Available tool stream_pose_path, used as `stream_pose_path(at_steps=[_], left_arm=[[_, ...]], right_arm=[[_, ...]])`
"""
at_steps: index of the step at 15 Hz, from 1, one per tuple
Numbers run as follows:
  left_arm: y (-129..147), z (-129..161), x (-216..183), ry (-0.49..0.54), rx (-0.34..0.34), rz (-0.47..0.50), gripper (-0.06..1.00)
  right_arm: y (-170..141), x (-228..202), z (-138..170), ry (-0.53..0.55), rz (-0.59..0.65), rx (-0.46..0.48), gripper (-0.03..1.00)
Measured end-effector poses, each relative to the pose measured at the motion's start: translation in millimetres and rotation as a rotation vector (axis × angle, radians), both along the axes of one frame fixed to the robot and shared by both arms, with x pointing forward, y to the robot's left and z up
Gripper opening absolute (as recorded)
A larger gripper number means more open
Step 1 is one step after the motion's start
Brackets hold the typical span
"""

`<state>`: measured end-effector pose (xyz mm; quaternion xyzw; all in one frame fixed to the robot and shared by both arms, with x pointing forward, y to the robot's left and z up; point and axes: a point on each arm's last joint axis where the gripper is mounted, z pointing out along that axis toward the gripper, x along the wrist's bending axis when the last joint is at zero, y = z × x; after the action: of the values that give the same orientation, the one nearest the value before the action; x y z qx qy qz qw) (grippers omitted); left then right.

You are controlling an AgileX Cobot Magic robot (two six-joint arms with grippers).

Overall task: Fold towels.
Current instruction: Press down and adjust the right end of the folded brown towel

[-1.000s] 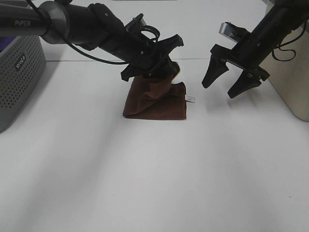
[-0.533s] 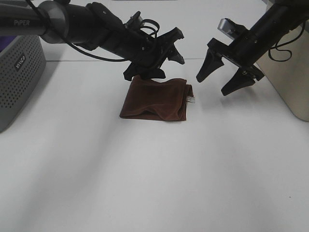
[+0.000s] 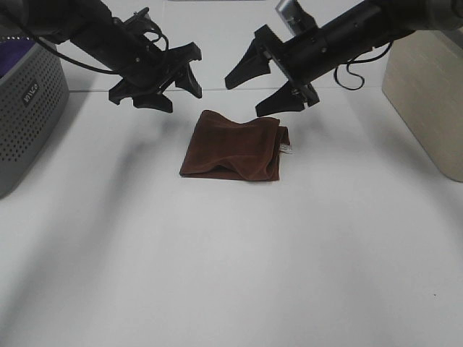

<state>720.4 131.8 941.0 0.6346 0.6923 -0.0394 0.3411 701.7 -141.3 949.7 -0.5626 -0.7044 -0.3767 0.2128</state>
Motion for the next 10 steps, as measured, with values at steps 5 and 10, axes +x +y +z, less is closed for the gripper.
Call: stream_pose_path(at_steps=[5,10], left_arm=[[5.9,-4.3,-2.2,0.001,0.104,-0.056,0.59],[5.9,-4.3,-2.4,0.002,0.105,-0.058,0.59]], right_arm=[[21.2,6.2,-52.1,0.071,-0.063,0.050,0.81],[6.2,8.7,-80.8,0.067,-0.046,-0.065,0.81]])
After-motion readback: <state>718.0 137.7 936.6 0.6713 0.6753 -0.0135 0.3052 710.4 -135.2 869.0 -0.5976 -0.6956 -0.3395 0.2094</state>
